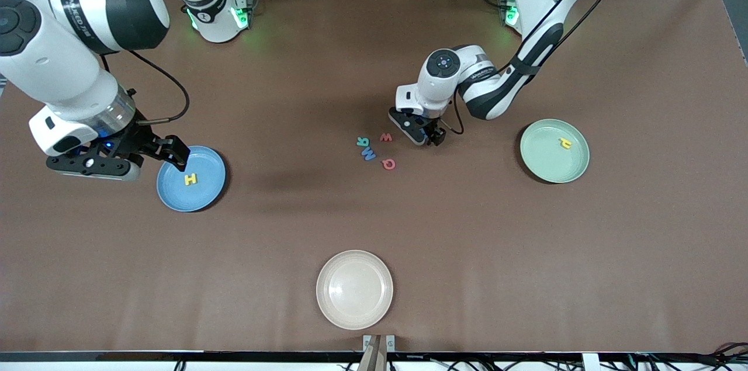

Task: Sort uppercase to blue plate, lowercase to green plate

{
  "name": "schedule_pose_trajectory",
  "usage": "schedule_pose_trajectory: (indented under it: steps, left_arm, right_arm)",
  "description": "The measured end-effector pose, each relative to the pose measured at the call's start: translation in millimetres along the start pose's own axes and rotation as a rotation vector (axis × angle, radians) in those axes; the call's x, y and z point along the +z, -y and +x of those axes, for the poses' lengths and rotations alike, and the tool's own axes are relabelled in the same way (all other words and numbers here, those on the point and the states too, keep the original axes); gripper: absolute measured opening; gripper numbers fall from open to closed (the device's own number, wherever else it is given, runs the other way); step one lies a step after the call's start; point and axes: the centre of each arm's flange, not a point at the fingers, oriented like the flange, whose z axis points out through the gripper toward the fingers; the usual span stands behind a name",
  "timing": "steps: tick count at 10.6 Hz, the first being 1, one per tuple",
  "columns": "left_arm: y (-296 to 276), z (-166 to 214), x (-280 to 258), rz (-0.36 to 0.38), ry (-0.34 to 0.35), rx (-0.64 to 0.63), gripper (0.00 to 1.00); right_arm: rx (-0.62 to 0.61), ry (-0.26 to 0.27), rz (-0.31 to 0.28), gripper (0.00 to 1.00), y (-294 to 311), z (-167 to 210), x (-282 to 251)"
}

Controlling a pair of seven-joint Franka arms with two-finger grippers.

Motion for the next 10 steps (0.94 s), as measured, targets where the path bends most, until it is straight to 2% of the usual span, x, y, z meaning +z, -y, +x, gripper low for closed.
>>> schedule_pose_trajectory:
  steps: [4, 5, 6, 7, 9, 10]
  left_arm:
    - [2.2, -1.7, 2.2, 0.016, 0.001, 0.024, 0.84]
    - [2.2, -1.9, 2.6, 0.016, 0.002, 0.024, 0.83]
    - [2.2, -2.2, 3.0, 0.016, 0.004, 0.024, 0.82]
    - [2.4, -2.6, 3.5, 0.016, 0.005, 0.024, 0.81]
    - [4.5, -3.3, 4.3, 0.026, 0.005, 0.035, 0.80]
    - [5.1, -3.6, 4.7, 0.032, 0.004, 0.044, 0.75]
  right_arm:
    - [-0.002, 0.000, 0.001, 0.85, 1.5, -0.5, 0.0]
    - [-0.002, 0.002, 0.001, 0.75, 1.6, -0.6, 0.2]
    - [-0.003, 0.003, 0.000, 0.72, 1.6, -0.7, 0.6]
    - [-0.003, 0.007, -0.001, 0.57, 1.4, -1.0, 1.1]
    - [-0.001, 0.015, -0.004, 0.53, 0.0, -1.6, 1.9]
    - [0.003, 0.019, -0.006, 0.46, -2.4, -1.4, 2.2]
